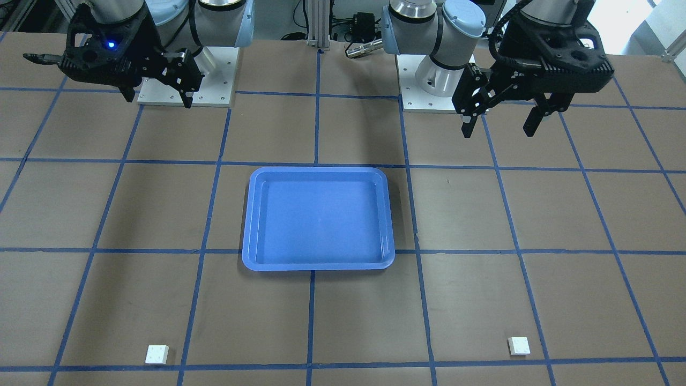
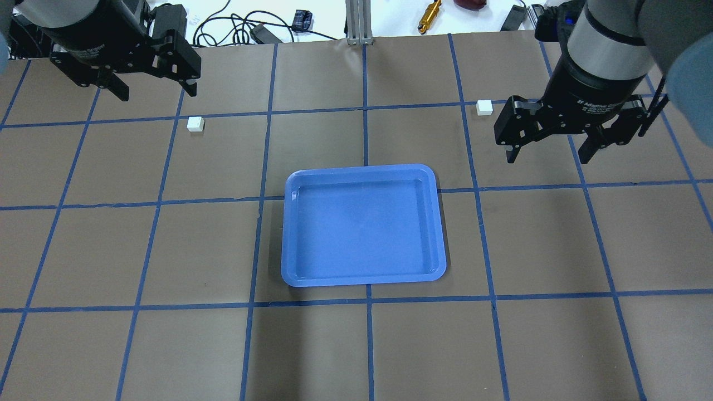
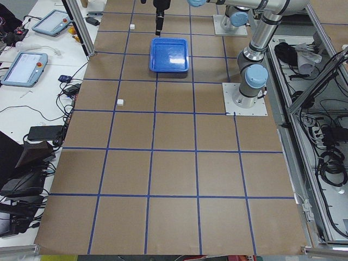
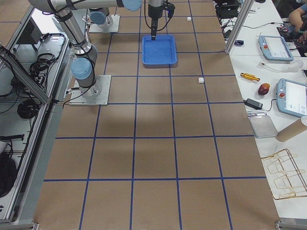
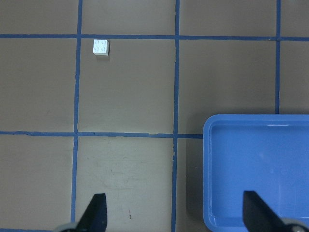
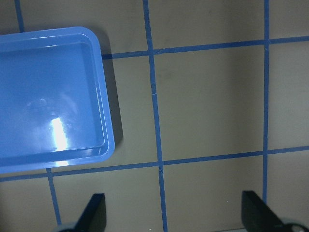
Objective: Assemble white blocks and place on blue tray
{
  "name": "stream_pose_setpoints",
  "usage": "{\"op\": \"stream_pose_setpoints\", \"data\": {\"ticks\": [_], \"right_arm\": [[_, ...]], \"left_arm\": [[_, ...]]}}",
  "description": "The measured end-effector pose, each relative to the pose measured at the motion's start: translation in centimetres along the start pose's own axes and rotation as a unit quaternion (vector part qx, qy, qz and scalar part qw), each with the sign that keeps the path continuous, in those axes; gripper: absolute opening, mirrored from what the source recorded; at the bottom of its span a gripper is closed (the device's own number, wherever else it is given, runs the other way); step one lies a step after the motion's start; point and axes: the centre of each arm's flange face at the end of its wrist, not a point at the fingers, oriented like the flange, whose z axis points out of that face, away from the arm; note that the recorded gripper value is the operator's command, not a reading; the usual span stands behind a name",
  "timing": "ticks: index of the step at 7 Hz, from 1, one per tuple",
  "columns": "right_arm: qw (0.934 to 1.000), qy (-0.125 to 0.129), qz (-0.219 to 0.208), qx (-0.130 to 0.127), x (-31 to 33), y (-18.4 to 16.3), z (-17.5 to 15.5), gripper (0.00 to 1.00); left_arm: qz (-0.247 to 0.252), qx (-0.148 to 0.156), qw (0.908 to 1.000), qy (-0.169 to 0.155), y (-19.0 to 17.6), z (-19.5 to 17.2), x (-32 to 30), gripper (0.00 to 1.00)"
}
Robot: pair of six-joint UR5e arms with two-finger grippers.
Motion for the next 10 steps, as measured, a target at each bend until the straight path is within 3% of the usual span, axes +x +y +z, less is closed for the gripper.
{"op": "stream_pose_setpoints", "data": {"ticks": [10], "right_arm": [[0.9999, -0.006, -0.016, -0.003, 0.0, 0.7, -0.1, 1.0]], "left_arm": [[-0.001, -0.023, 0.9997, 0.009, -0.9, 1.0, -0.7, 1.0]]}}
